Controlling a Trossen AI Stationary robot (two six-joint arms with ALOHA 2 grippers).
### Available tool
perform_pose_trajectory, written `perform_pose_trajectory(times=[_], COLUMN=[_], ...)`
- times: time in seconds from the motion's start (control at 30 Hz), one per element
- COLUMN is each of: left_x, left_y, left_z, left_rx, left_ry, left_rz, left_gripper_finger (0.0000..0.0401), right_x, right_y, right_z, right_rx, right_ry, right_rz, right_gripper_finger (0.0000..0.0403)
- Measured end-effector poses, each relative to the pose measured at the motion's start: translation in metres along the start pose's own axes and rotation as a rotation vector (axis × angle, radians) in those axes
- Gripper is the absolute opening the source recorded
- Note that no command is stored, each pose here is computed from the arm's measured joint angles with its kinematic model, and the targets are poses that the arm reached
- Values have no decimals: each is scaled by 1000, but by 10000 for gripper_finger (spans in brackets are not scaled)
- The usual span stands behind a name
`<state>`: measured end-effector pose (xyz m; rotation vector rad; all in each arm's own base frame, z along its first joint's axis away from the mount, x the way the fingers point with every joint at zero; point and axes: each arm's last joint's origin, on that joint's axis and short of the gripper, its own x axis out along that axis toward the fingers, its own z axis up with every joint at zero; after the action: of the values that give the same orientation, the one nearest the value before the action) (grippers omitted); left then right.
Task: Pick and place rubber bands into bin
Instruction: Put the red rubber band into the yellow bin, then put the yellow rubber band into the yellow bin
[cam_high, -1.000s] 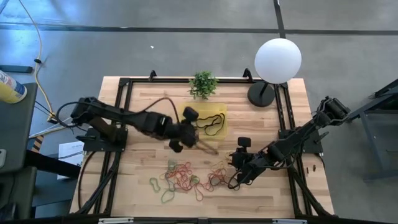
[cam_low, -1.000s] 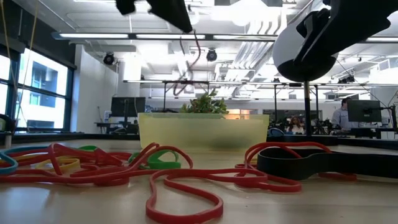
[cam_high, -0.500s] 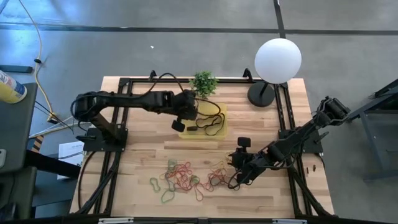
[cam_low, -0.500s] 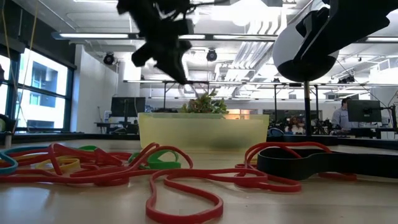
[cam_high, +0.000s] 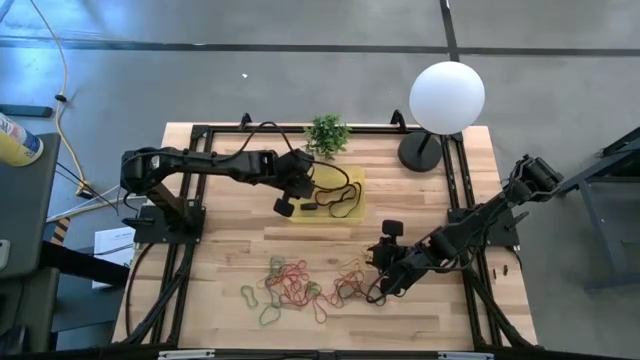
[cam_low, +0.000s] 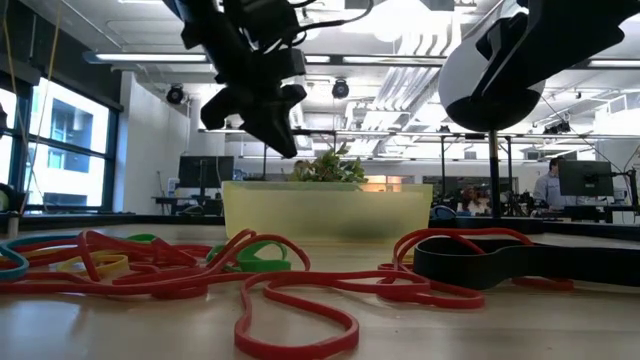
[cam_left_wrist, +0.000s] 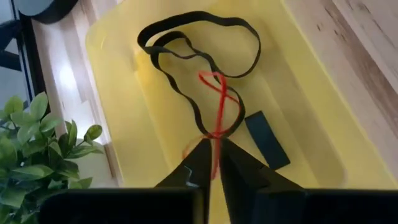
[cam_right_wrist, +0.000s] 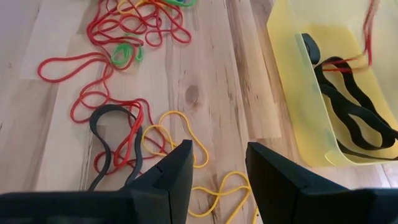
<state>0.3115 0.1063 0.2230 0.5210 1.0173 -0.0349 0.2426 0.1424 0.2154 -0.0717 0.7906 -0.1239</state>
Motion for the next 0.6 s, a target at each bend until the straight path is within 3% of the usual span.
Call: perform_pose_trajectory(times=[0.27, 0.37, 0.6], left_x=[0, -4, -27], left_y=[0, -2, -23], left_z=[0, 0, 13], left_rx=[10, 10, 56], left_ry=[-3, -31, -108], left_rz=[3, -44, -150], left_gripper_finger=[138, 171, 197], right_x=[0, 2, 25], right_y=[-3, -4, 4], right_z=[-6, -13, -29], right_rx=[66, 87, 41], right_ry=[61, 124, 239], right_rz=[-26, -42, -77], right_gripper_finger=[139, 139, 139])
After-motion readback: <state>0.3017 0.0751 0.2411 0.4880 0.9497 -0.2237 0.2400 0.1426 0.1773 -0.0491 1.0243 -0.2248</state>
